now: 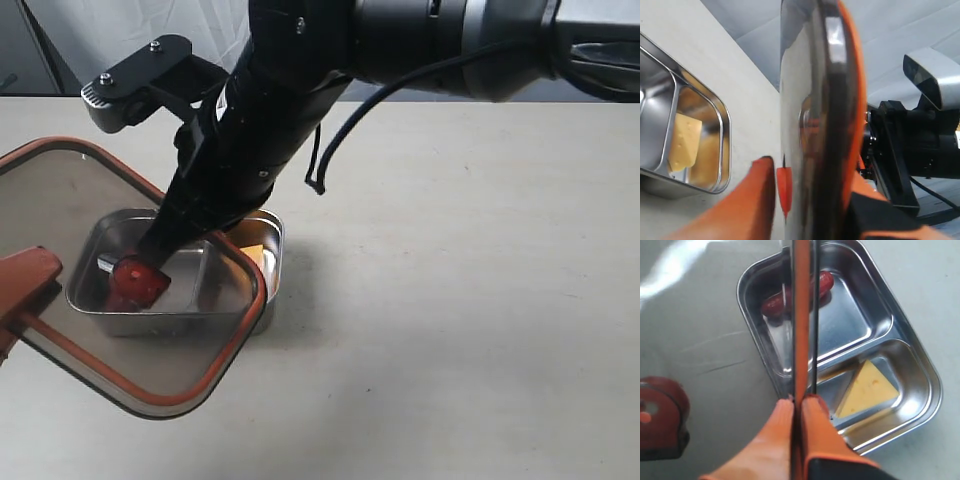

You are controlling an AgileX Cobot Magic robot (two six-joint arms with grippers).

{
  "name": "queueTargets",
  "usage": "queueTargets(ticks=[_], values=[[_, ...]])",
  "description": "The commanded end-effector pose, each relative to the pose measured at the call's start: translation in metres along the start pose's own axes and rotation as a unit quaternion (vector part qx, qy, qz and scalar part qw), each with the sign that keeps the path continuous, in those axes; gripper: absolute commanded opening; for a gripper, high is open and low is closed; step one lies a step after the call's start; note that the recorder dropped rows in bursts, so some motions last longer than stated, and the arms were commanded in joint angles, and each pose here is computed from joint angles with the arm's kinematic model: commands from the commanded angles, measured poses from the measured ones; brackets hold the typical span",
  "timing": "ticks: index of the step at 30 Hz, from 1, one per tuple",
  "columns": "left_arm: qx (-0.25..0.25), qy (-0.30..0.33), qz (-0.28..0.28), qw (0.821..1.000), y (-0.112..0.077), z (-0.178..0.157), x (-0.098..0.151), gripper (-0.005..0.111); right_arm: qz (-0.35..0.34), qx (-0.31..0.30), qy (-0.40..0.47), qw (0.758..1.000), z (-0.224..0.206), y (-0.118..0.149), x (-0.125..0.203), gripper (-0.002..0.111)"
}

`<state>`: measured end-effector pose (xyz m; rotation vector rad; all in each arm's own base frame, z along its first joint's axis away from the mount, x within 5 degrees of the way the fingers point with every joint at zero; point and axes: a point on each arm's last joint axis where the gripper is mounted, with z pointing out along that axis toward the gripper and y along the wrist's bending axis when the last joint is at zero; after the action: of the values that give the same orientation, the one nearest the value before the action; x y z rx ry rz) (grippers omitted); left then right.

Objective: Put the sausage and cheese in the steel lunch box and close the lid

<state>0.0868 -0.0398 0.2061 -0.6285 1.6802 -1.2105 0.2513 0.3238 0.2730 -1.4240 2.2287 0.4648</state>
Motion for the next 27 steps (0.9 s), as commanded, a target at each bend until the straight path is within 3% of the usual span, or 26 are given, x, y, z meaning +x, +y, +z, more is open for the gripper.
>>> queueTargets(ticks=[1,10,12,17,19,23,27], values=[[-0.001,0.013,0.017,1.000,0.001,0.000,0.002,0.000,0.000,-0.002,-0.008,1.000,-0.003,0.002,-0.001,-0.001],[-0.003,0.004,0.090,0.996,-0.003,0.001,-0.002,0.000,0.008,-0.006,-0.012,1.000,-0.003,0.002,-0.002,0.001],[0.000,-0.006,0.114,0.993,-0.010,0.002,-0.007,0.000,0.006,-0.002,-0.020,1.000,-0.005,0.002,-0.003,0.011],[-0.012,-0.028,0.180,0.983,-0.029,0.004,-0.022,0.000,0.000,0.017,-0.061,0.998,-0.018,0.001,-0.011,0.052],[-0.020,-0.035,0.210,0.977,-0.035,0.005,-0.026,0.000,-0.010,0.037,-0.075,0.996,-0.027,-0.001,-0.013,0.057],[-0.050,-0.061,0.290,0.954,-0.048,0.004,-0.041,0.000,0.032,0.111,-0.104,0.988,-0.056,-0.022,-0.013,0.057],[-0.093,-0.081,0.402,0.907,-0.063,0.005,-0.058,0.000,0.094,0.180,-0.114,0.972,-0.090,-0.053,-0.003,0.057]])
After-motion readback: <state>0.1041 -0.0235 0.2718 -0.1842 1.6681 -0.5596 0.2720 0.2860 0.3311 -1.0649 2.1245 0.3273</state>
